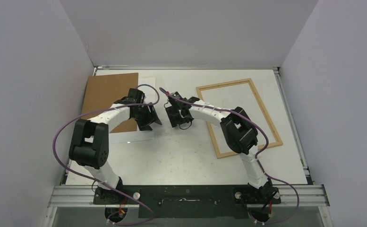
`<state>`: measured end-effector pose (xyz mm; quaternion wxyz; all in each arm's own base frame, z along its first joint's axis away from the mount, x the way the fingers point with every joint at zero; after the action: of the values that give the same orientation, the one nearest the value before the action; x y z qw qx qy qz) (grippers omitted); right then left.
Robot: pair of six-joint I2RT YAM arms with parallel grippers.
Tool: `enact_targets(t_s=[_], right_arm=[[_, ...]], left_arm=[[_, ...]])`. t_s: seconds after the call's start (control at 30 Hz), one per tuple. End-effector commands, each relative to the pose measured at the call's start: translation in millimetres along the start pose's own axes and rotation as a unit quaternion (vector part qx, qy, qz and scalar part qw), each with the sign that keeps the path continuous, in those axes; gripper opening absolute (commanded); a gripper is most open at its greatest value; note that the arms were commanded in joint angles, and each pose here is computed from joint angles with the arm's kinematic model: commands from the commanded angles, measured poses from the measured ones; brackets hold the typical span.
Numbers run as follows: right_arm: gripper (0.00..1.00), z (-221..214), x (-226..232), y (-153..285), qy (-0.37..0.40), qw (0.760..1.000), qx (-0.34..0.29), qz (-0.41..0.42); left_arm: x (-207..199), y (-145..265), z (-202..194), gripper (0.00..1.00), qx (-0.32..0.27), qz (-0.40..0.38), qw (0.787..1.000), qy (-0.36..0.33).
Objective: Put the photo into the frame
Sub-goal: Adjust the photo frame item at the center of the board.
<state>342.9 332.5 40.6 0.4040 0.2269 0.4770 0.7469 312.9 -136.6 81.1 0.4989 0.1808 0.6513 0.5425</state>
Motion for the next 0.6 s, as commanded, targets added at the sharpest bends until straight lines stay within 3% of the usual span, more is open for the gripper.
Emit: enact_targets(t_s=[0.0, 0.2, 0.37, 0.57], right_arm=[[0.61, -123.7, -36.5, -34.7, -0.038, 0.977, 0.209, -0.033], [0.55, -135.4, -43.8, -39.9, -0.069, 0.973, 0.219, -0.027], [0.55, -130.6, -45.1, -37.9, -0.075, 0.975, 0.208, -0.027], [0.55, -114.3, -40.0, -34.4, -0.094, 0.978, 0.188, -0.015]], left_arm=[[-34.2, -22.3, -10.3, 0.55, 0.011, -0.078, 0.997, 0.011], [-15.6, -45.3, -17.6, 0.5, 0.012, -0.056, 0.998, 0.04], [22.6, -36.4, -11.1, 0.43, -0.019, 0.064, 0.996, 0.065], [59.7, -12.3, -6.6, 0.42, -0.046, 0.148, 0.986, 0.064]])
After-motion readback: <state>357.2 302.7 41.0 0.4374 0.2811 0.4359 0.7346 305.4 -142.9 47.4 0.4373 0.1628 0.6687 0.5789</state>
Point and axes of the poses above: each gripper's point midway between its finger pads, its own y axis back along the fingers, its own x axis along the line the jaws close on, z = x × y, the point moved 3 cm from there along y, back along the fingers, and after that the axes turned 9 degrees about y, right-handed, at the moved point
